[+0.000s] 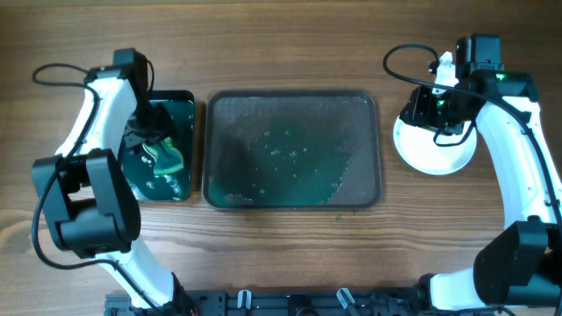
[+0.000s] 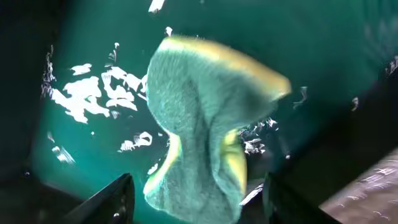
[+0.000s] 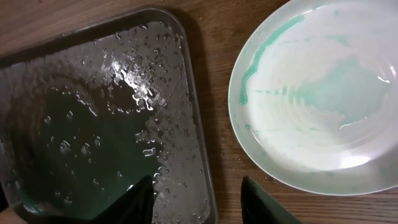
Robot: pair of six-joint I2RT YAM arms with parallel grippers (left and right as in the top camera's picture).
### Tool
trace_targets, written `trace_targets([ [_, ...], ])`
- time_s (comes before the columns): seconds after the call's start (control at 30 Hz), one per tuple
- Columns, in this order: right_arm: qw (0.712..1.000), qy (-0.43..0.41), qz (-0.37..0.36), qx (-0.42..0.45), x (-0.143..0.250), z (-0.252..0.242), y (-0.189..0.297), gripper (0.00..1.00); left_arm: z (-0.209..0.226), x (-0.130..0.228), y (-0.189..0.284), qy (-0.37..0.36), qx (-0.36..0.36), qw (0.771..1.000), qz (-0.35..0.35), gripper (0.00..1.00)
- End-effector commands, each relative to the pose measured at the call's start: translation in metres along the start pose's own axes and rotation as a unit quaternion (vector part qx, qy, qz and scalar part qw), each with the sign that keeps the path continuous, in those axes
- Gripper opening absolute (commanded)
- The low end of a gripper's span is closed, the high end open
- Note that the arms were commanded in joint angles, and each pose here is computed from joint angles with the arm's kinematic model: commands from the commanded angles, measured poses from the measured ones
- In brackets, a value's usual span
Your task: Clean dirty plates on tray and stack at the side
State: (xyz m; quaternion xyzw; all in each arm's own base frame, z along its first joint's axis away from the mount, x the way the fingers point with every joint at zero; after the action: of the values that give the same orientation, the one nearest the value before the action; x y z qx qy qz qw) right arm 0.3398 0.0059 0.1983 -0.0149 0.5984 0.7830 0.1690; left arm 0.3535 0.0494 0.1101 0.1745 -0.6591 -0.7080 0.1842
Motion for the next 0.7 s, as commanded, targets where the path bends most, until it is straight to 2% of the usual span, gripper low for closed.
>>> trace_targets([
  [0.0,0.999,0.030,-0.027,-0.008,0.001,0.006,0.022,0.61,-0.008,-0.012,0.078,-0.002,0.050,0.996,-0.068,0.68],
  [0.03,0.998,0.036,-0.041,-0.010,0.003,0.009,0.033,0.74,-0.010,-0.009,0.102,-0.005,0.064,0.994,-0.088,0.72],
  [0.07,0.997,0.040,-0.058,-0.013,0.006,0.011,0.046,0.94,-0.013,-0.005,0.126,-0.011,0.080,0.990,-0.116,0.81],
  [0.1,0.995,0.046,-0.082,-0.015,0.011,0.015,0.064,1.00,-0.015,0.003,0.148,-0.019,0.094,0.985,-0.146,0.95],
  [0.13,0.993,0.051,-0.103,-0.013,0.017,0.016,0.080,1.00,-0.016,0.011,0.161,-0.025,0.102,0.981,-0.161,1.00],
  [0.33,0.978,0.067,-0.200,-0.001,0.070,0.019,0.158,1.00,-0.017,0.020,0.176,-0.032,0.112,0.977,-0.180,1.00],
  [0.47,0.967,0.074,-0.244,-0.010,0.089,0.022,0.183,1.00,-0.017,0.020,0.176,-0.032,0.112,0.977,-0.180,1.00],
  [0.67,0.966,0.074,-0.247,-0.011,0.090,0.022,0.184,1.00,-0.017,0.020,0.176,-0.032,0.112,0.977,-0.180,1.00],
])
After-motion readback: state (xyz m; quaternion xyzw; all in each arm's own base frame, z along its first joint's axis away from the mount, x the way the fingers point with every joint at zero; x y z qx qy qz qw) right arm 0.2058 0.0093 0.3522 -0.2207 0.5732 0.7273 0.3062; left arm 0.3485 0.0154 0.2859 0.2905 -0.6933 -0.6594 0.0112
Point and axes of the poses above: each gripper's point midway between its finger pads, its own y axis back along the fingers, its own z axis along the line the jaws close on, x = y × z, the point moved 6 cm from there along y, back along the fingers, and after that the axes turned 1 degree about -y, right-handed, at the moved point
